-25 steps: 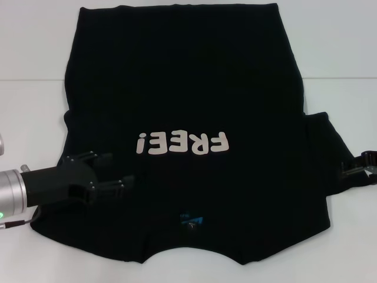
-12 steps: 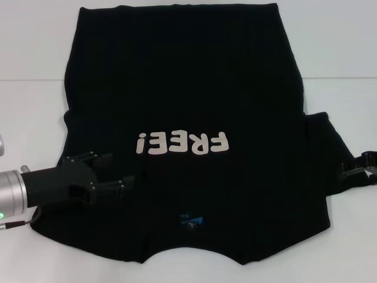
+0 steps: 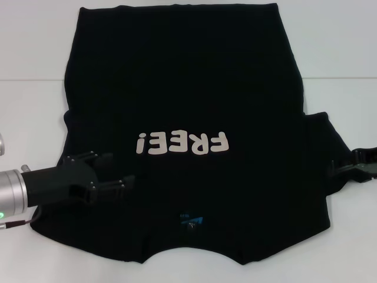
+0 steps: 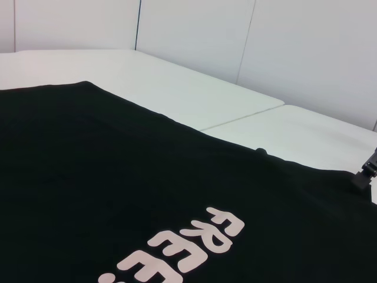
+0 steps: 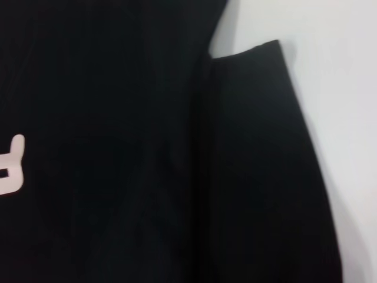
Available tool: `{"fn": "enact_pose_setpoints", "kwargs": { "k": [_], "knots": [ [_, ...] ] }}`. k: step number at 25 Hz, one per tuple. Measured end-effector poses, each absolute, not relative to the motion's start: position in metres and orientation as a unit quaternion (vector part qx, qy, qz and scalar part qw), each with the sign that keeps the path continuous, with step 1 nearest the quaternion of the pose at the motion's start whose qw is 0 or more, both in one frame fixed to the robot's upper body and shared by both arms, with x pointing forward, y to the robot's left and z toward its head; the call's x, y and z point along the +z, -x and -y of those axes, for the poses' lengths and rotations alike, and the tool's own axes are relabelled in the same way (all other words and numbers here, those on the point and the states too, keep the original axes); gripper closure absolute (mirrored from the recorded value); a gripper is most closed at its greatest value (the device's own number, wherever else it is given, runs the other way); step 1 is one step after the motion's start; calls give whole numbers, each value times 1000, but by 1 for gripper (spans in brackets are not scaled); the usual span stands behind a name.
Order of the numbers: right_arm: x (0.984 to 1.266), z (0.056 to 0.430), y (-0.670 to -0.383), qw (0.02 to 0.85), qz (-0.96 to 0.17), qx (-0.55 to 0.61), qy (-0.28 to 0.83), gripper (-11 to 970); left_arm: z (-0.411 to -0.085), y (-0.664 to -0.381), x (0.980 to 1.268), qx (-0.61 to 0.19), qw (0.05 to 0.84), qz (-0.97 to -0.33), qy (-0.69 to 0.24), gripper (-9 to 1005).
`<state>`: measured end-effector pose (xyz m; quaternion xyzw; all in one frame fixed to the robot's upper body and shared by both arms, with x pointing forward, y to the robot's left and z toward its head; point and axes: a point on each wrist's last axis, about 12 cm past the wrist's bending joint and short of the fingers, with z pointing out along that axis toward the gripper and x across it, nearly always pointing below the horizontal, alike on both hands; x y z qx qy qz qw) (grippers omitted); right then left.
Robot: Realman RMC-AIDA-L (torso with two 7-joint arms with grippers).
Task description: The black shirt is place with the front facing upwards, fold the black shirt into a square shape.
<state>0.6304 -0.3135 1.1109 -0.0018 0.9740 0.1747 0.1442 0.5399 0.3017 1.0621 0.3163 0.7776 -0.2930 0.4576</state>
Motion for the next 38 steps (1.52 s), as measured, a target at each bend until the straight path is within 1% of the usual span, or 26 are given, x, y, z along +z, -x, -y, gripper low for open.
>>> {"fn": "enact_pose_setpoints", "kwargs": {
  "k": [16, 22, 33, 38],
  "knots": [
    [1113, 298, -636, 148, -973, 174, 21, 59, -302, -540, 1062, -292, 457, -778, -316, 162],
    [1111, 293, -637, 144, -977, 155, 37, 264, -303, -540, 1062, -291, 458, -779, -315, 163],
    [1112, 290, -639, 146, -977, 149, 41, 482, -304, -541, 1062, -287, 458, -780, -315, 163],
    [1113, 291, -639, 148, -977, 148, 42, 726, -303, -541, 1062, -287, 459, -780, -315, 163]
  ]
}}
